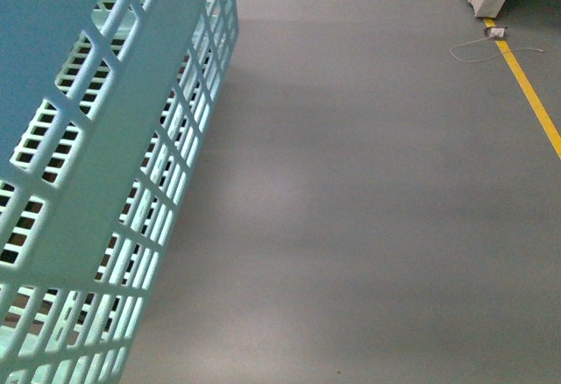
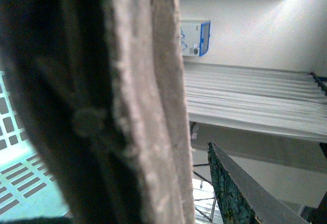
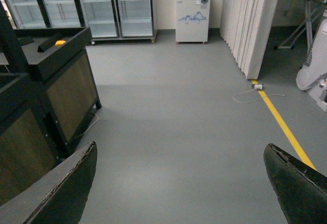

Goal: Pick lemon and mango into basket

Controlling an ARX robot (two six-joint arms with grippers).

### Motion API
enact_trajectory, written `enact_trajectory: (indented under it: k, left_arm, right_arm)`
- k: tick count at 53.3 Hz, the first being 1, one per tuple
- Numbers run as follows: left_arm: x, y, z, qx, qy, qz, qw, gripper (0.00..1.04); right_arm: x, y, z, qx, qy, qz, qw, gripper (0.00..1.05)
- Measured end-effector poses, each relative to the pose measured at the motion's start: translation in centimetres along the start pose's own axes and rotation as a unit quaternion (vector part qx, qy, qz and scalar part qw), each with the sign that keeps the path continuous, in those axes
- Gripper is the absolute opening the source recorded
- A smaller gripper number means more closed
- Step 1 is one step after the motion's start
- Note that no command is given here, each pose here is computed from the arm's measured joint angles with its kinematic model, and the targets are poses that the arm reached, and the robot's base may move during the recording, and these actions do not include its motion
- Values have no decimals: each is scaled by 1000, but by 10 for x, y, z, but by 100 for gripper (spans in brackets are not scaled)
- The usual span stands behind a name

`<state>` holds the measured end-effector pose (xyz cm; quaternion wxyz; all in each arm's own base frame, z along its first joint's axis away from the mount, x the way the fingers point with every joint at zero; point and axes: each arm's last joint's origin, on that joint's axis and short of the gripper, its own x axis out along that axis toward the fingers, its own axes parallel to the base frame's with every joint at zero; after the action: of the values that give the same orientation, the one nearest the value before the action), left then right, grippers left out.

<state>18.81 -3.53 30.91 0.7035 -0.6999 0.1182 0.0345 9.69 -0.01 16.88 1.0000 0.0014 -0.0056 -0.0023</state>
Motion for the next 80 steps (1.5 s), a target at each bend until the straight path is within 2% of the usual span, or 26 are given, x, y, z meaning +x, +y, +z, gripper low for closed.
enact_trajectory:
  k: [80]
  left_arm:
    - [0, 0, 0, 0, -1, 0, 1000, 27]
  right_arm:
    - [0, 0, 0, 0, 0, 2, 1000, 96]
